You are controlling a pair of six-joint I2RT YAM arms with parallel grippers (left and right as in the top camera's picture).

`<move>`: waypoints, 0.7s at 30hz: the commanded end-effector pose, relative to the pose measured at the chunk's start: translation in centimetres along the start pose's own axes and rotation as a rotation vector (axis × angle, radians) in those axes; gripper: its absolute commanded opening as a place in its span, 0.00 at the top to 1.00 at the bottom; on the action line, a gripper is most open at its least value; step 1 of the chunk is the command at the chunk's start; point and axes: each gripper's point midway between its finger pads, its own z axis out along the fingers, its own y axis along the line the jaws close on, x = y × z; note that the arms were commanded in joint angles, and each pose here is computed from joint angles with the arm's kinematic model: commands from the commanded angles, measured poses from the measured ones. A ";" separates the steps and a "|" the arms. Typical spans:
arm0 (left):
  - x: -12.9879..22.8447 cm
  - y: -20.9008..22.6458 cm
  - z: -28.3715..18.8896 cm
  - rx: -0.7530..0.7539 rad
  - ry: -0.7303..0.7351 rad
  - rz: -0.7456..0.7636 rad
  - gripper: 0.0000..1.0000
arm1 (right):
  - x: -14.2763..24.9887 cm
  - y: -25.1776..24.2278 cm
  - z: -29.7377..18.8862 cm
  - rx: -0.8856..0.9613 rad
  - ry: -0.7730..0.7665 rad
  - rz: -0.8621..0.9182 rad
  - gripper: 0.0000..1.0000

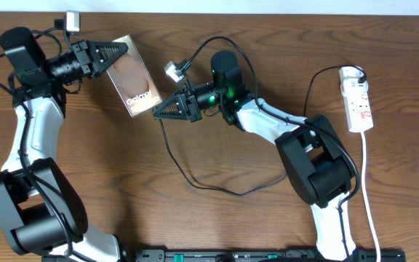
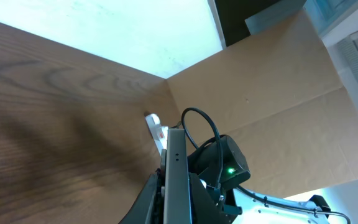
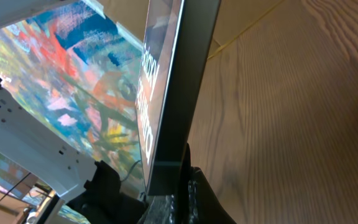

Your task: Plug charger to phone and switch on socket

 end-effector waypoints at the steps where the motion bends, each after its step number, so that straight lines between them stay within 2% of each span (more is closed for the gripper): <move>1: 0.2 -0.4 0.1 0.018 0.016 0.014 0.93 | -0.4 0.1 -0.1 0.003 -0.006 -0.001 0.99; 7: -0.6 0.4 0.0 -0.031 -0.031 0.023 0.93 | -0.1 0.4 0.1 -0.016 0.010 -0.001 0.99; 21: -1.1 -0.1 0.0 -0.023 -0.038 0.064 0.93 | 0.1 0.9 0.1 -0.037 0.023 -0.014 0.99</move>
